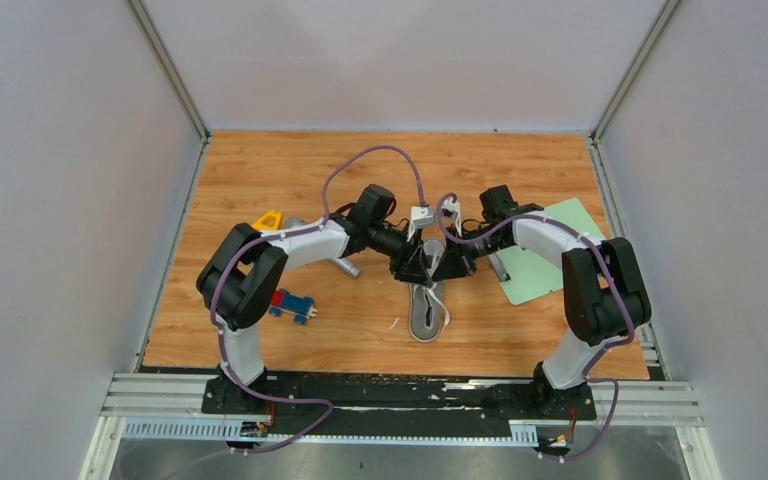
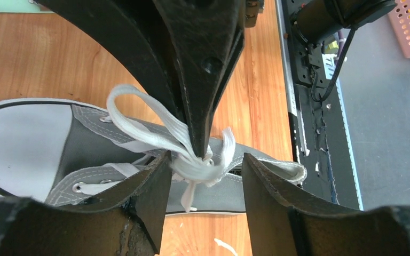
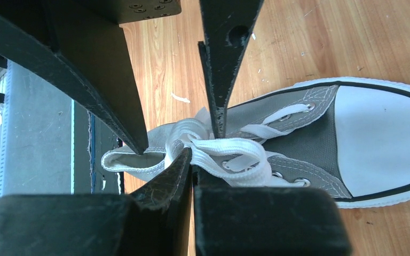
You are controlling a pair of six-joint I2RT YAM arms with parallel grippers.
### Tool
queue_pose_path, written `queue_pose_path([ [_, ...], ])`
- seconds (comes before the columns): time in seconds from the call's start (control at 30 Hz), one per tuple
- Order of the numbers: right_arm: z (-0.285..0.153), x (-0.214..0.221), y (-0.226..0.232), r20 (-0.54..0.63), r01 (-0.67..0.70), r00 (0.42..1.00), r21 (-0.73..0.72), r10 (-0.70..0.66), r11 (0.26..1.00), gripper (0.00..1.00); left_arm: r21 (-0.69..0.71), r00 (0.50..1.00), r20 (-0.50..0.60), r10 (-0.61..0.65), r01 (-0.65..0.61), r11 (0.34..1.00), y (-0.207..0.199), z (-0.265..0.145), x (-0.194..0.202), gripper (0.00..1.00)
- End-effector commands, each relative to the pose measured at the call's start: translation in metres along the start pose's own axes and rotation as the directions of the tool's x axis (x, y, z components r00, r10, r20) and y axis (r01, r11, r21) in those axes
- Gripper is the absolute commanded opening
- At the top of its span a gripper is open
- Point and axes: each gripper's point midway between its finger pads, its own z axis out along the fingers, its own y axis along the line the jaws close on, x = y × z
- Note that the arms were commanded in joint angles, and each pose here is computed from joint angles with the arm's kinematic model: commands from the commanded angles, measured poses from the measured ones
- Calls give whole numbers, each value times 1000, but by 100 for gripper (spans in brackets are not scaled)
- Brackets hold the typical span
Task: Tie the shoes
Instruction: Cross the shoelace with the shoelace.
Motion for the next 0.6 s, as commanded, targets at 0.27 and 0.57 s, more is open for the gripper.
queue_pose_path([
  [0.27, -4, -18, 6, 29, 58, 998, 0, -58, 998, 2, 28, 998, -56, -8, 10, 1000, 0, 2, 1, 51],
  [0.57, -4, -18, 7, 26, 51, 998, -1, -51, 999, 2, 47, 998, -65, -10, 13, 999, 0, 5, 2, 27],
])
